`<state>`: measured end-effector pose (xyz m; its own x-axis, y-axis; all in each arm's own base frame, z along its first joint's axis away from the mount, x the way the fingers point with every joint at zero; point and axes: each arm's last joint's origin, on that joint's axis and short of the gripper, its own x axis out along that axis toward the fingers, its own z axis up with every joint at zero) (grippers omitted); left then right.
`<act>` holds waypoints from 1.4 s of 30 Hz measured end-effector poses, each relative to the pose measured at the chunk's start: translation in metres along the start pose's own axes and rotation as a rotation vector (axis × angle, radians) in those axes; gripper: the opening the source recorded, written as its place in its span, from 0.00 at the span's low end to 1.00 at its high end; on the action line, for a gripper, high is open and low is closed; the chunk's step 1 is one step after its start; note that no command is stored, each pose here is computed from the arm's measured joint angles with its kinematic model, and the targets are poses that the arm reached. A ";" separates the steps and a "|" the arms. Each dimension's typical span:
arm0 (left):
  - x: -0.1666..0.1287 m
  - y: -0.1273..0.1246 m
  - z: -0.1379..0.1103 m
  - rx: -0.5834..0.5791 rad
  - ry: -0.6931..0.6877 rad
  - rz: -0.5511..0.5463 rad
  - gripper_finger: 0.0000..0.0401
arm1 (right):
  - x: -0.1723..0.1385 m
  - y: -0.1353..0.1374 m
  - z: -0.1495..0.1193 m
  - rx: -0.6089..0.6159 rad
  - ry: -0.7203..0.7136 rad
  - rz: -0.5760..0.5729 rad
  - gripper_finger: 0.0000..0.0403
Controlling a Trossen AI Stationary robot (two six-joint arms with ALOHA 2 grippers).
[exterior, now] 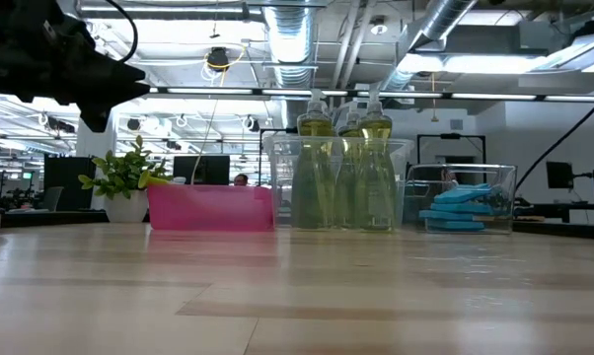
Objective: Pick & Place Kitchen Sink Supplies
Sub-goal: Return to Home Position
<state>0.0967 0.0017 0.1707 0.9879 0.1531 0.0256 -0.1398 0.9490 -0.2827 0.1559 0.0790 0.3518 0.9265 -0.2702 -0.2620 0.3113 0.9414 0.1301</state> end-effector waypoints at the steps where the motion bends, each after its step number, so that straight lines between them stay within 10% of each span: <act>1: 0.000 0.000 0.000 -0.010 0.000 0.000 0.29 | 0.002 0.000 -0.001 -0.020 0.005 -0.008 0.00; 9: 0.000 0.000 0.000 -0.040 0.003 -0.009 0.29 | 0.012 0.001 0.001 -0.079 0.060 0.115 0.00; 24: 0.000 0.000 0.000 -0.040 0.003 -0.008 0.29 | 0.030 -0.039 0.034 -0.300 -0.047 0.938 0.00; 34: 0.001 0.000 -0.001 0.014 0.010 -0.005 0.29 | 0.002 -0.095 0.030 -0.267 0.013 1.019 0.00; 42: 0.006 0.001 -0.008 -0.002 0.095 0.021 0.29 | -0.025 -0.111 0.019 -0.315 -0.084 0.876 0.00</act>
<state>0.1029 0.0013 0.1630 0.9868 0.1457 -0.0711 -0.1601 0.9455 -0.2837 0.1020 -0.0230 0.3618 0.8199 0.5595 -0.1214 -0.5656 0.8244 -0.0202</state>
